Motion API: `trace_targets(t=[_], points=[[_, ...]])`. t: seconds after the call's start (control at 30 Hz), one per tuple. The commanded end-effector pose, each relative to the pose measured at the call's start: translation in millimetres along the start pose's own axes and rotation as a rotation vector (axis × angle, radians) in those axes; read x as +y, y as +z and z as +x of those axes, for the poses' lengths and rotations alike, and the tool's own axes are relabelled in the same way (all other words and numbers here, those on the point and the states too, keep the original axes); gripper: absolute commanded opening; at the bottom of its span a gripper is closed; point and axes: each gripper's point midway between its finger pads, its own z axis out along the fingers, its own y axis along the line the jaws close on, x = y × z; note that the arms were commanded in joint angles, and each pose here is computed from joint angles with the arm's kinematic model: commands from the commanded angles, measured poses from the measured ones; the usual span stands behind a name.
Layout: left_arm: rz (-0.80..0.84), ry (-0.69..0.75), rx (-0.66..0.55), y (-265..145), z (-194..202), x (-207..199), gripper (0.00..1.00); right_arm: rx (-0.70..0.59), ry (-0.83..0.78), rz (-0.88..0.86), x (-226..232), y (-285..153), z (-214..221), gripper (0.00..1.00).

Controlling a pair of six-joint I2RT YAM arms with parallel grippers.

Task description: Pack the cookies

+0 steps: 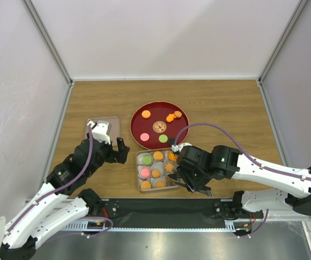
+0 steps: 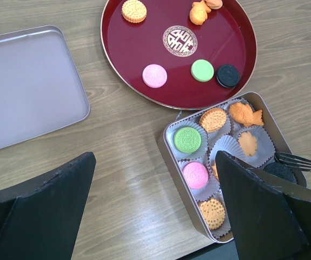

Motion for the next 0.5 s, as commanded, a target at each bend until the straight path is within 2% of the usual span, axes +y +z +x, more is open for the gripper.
trace_targets(t=[0.0, 0.47], points=[[0.012, -0.002, -0.031, -1.6, -10.1, -3.8, 1.00, -0.028, 0.000, 0.002, 1.6, -11.8, -6.6, 0.45], [0.011, -0.002, -0.032, -1.6, -10.2, -3.5, 1.00, -0.026, -0.006, 0.004, 2.6, -13.5, -7.0, 0.48]])
